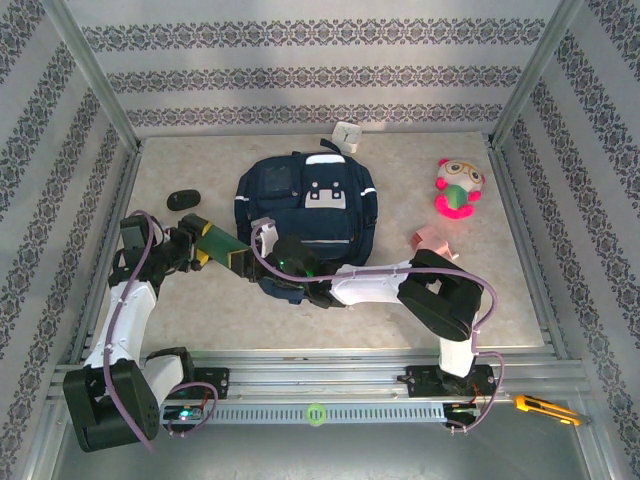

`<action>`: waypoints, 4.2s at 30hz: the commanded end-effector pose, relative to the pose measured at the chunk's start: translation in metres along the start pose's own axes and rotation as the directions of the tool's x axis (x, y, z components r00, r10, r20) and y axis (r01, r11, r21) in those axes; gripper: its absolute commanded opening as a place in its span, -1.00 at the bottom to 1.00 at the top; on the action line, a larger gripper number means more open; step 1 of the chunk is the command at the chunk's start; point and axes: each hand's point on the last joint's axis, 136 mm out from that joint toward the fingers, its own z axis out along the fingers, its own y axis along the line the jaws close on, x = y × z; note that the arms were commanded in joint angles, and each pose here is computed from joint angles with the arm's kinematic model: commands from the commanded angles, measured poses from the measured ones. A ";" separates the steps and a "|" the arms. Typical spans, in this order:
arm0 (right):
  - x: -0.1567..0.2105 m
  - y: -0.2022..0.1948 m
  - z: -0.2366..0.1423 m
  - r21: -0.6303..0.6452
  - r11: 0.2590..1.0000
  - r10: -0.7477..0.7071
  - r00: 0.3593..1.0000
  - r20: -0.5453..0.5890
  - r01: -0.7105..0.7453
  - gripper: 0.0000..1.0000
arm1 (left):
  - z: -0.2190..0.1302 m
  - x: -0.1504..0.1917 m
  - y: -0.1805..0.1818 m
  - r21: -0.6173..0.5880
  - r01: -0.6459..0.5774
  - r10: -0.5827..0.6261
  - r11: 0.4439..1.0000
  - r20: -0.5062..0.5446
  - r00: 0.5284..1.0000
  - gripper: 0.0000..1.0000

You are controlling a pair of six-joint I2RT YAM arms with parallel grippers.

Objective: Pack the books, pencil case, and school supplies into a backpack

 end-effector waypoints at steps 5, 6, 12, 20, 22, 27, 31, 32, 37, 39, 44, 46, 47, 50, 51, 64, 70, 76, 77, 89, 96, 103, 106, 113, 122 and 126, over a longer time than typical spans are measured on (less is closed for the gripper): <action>-0.030 0.000 -0.025 -0.007 0.999 0.049 0.995 0.088 -0.049 -0.55 | -0.003 0.002 -0.025 0.035 -0.148 0.147 0.988 0.017 0.989 0.52; -0.032 -0.005 -0.031 0.004 0.998 0.057 0.994 0.091 -0.057 -0.55 | -0.003 0.001 -0.026 0.024 -0.180 0.180 0.983 0.023 0.983 0.55; -0.056 -0.049 -0.084 0.060 0.987 0.145 0.984 0.104 -0.152 -0.58 | -0.003 -0.008 -0.028 -0.108 -0.415 0.422 0.903 0.047 0.906 0.82; -0.102 -0.101 -0.171 0.128 0.967 0.200 0.968 0.149 -0.220 -0.60 | 0.019 0.012 -0.054 -0.222 -0.873 0.895 0.433 -0.010 0.446 0.88; -0.111 -0.110 -0.189 0.147 0.962 0.208 0.966 0.157 -0.231 -0.60 | 0.029 0.032 -0.062 -0.203 -0.964 0.976 0.173 -0.095 0.195 0.87; -0.130 -0.132 -0.230 0.167 0.948 0.235 0.949 0.209 -0.271 -0.59 | 0.057 0.111 -0.068 0.162 -0.959 0.961 -0.233 -0.110 -0.252 0.82; -0.135 -0.146 -0.251 0.181 0.935 0.262 0.938 0.226 -0.305 -0.58 | 0.070 0.174 -0.042 0.436 -0.733 0.797 -0.522 -0.058 -0.602 0.85; -0.135 -0.149 -0.255 0.187 0.931 0.269 0.935 0.232 -0.314 -0.58 | 0.078 0.178 -0.036 0.458 -0.693 0.752 -0.558 -0.076 -0.655 0.85; -0.134 -0.157 -0.269 0.208 0.921 0.272 0.926 0.263 -0.330 -0.56 | 0.115 0.187 -0.008 0.522 -0.566 0.594 -0.638 -0.134 -0.793 0.89; -0.133 -0.157 -0.271 0.209 0.919 0.276 0.924 0.266 -0.335 -0.56 | 0.130 0.188 -0.012 0.484 -0.552 0.580 -0.679 -0.109 -0.808 0.91; -0.133 -0.156 -0.276 0.214 0.919 0.270 0.923 0.274 -0.332 -0.55 | 0.154 0.185 -0.010 0.461 -0.552 0.571 -0.695 -0.114 -0.813 0.94; -0.130 -0.157 -0.276 0.219 0.916 0.273 0.923 0.273 -0.335 -0.54 | 0.162 0.182 -0.005 0.460 -0.544 0.553 -0.701 -0.130 -0.823 0.94; -0.129 -0.157 -0.276 0.218 0.917 0.273 0.923 0.270 -0.335 -0.55 | 0.165 0.180 -0.004 0.451 -0.542 0.545 -0.709 -0.136 -0.827 0.94; -0.128 -0.157 -0.277 0.216 0.917 0.275 0.924 0.267 -0.336 -0.56 | 0.176 0.173 -0.003 0.413 -0.535 0.523 -0.737 -0.153 -0.839 0.78; -0.127 -0.157 -0.278 0.217 0.916 0.276 0.923 0.268 -0.336 -0.57 | 0.178 0.171 -0.003 0.401 -0.534 0.519 -0.745 -0.155 -0.841 0.68; -0.143 -0.129 -0.326 0.144 0.897 0.335 0.857 0.392 -0.417 -0.56 | 0.128 0.194 -0.108 0.169 -0.728 0.740 -0.665 0.018 -0.672 -1.00; -0.131 -0.125 -0.373 0.218 0.835 0.323 0.772 0.547 -0.504 -0.56 | 0.106 0.186 -0.161 0.068 -0.831 0.834 -0.552 0.017 -0.552 -1.00; -0.091 -0.127 -0.374 0.218 0.765 0.441 0.739 0.509 -0.607 -0.56 | 0.094 0.188 -0.197 0.035 -0.890 0.889 -0.454 0.075 -0.451 -1.00; -0.084 -0.129 -0.371 0.215 0.754 0.466 0.735 0.492 -0.621 -0.56 | 0.092 0.189 -0.202 0.033 -0.897 0.896 -0.440 0.085 -0.436 -1.00; -0.059 -0.113 -0.295 0.072 0.727 0.631 0.706 0.322 -0.682 -0.56 | 0.096 0.199 -0.214 0.075 -0.922 0.921 -0.380 0.122 -0.370 -1.00; -0.069 -0.110 -0.246 0.024 0.726 0.632 0.681 0.370 -0.687 -0.56 | 0.100 0.209 -0.215 0.131 -0.928 0.934 -0.349 0.131 -0.332 -1.00; -0.076 -0.120 -0.212 0.044 0.719 0.588 0.641 0.493 -0.694 -0.55 | 0.097 0.216 -0.223 0.168 -0.930 0.940 -0.327 0.160 -0.301 -1.00; -0.077 -0.124 -0.195 0.028 0.708 0.595 0.619 0.513 -0.705 -0.57 | 0.095 0.220 -0.226 0.188 -0.928 0.941 -0.322 0.175 -0.291 -1.00; -0.083 -0.132 -0.145 0.007 0.704 0.604 0.603 0.521 -0.710 -0.55 | 0.093 0.225 -0.228 0.211 -0.920 0.938 -0.329 0.183 -0.293 -1.00; -0.069 -0.154 -0.060 -0.033 0.665 0.680 0.587 0.440 -0.746 -0.56 | 0.084 0.227 -0.239 0.207 -0.918 0.930 -0.337 0.227 -0.290 -1.00; -0.064 -0.159 -0.034 -0.024 0.654 0.693 0.587 0.418 -0.756 -0.53 | 0.080 0.229 -0.247 0.219 -0.915 0.925 -0.338 0.254 -0.281 -1.00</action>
